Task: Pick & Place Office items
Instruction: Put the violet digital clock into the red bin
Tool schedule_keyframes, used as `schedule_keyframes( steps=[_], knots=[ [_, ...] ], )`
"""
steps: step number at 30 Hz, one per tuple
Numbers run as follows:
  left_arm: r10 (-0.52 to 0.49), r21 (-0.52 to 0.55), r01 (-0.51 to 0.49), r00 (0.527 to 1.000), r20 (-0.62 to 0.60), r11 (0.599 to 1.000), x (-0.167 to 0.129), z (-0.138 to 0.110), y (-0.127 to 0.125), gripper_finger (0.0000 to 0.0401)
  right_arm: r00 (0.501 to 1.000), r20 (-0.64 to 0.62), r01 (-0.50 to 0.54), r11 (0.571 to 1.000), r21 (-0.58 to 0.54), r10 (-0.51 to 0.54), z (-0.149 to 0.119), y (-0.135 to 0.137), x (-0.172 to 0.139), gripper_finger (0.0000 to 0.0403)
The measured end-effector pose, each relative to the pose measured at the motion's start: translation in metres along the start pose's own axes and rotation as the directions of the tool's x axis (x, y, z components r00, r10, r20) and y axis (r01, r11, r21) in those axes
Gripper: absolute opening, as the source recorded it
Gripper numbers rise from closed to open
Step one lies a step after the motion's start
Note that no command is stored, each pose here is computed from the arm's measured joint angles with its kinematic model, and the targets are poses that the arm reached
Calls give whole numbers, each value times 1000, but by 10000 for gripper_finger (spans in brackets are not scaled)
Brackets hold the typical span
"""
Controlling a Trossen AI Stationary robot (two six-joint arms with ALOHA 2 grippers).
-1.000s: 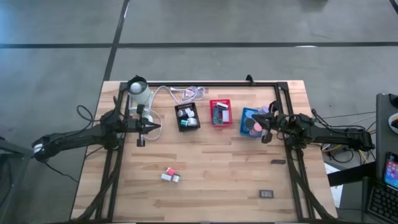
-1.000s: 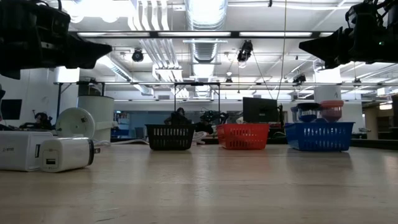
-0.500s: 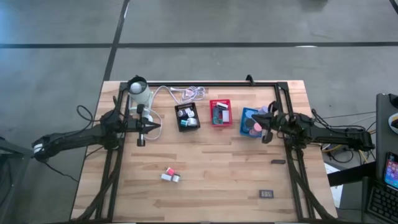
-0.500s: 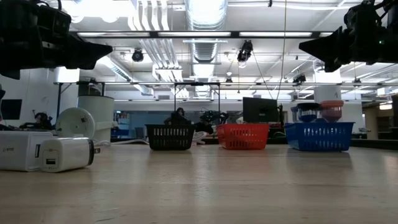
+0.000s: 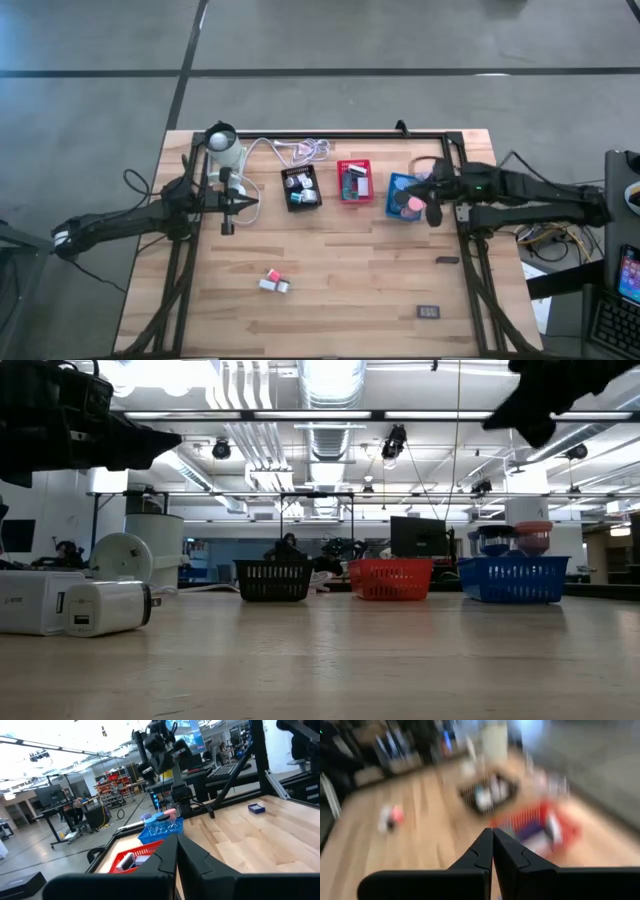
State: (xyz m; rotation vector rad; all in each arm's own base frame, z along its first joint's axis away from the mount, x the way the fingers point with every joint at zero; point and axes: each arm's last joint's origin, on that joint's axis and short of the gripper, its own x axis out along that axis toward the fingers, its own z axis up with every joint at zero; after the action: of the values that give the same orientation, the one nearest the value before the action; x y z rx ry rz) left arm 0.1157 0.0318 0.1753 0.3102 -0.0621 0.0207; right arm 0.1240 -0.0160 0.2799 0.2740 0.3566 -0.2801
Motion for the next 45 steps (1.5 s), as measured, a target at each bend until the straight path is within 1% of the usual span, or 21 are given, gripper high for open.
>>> schedule_keyframes(
  steps=[1, 3, 5, 7, 10, 12, 14, 17, 20, 23, 27, 31, 34, 38, 43, 45],
  knots=[
    [1, 1, -1, 1000, 2, 1000, 0, 0, 0, 11, 995, -93, 22, 999, 28, -20, 3, 2, 0, 8],
    [2, 3, -2, 1000, 7, 1000, 0, 1, 0, 13, 959, -276, 85, 995, 60, -65, 8, 6, 0, 8],
    [6, 6, -6, 1000, 19, 1000, 0, 2, 1, 13, 892, -439, 153, 986, 62, -111, 10, 9, 0, 8],
    [9, 10, -9, 999, 31, 1000, 0, 3, 1, 12, 811, -566, 206, 978, 35, -151, 11, 14, 0, 8],
    [11, 13, -12, 999, 41, 1000, 0, 5, 1, 9, 694, -695, 242, 970, -21, -188, 11, 21, 0, 8],
    [13, 14, -13, 999, 46, 1000, 0, 6, 2, 8, 642, -739, 245, 968, -53, -203, 11, 27, 0, 8],
    [14, 12, -14, 999, 50, 1000, 0, 7, 2, 9, 609, -767, 234, 970, -67, -200, 11, 33, -1, 8],
    [13, 8, -14, 999, 49, 1000, 0, 7, 2, 11, 605, -780, 186, 981, -58, -161, 10, 43, -3, 8],
    [13, 1, -13, 999, 49, 1000, 0, 7, 2, 11, 595, -794, 179, 984, -22, -126, 4, 51, -5, 8],
    [13, -19, -12, 999, 49, 1000, 0, 7, 2, 9, 557, -825, 203, 979, 24, -96, -7, 56, -8, 8],
    [12, -57, -10, 999, 49, 998, 0, 7, 2, 9, 512, -853, 290, 955, 61, -101, -22, 60, -9, 8],
    [11, -69, -8, 999, 48, 998, 0, 7, 2, 11, 444, -891, 314, 948, 57, -93, -38, 65, -6, 13],
    [11, -69, -8, 999, 49, 998, 0, 7, 2, 10, 424, -901, 318, 947, 55, -90, -48, 68, -3, 32],
    [12, -66, -8, 999, 48, 998, 0, 7, 2, 8, 424, -902, 293, 955, 51, -82, -58, 73, 3, 63],
    [11, -65, -8, 999, 48, 998, 0, 7, 2, 11, 397, -911, 350, 936, 38, -112, -68, 75, 10, 105],
    [12, -66, -8, 999, 49, 998, 0, 7, 2, 11, 400, -910, 331, 943, 32, -110, -71, 78, 14, 123]
  ],
)
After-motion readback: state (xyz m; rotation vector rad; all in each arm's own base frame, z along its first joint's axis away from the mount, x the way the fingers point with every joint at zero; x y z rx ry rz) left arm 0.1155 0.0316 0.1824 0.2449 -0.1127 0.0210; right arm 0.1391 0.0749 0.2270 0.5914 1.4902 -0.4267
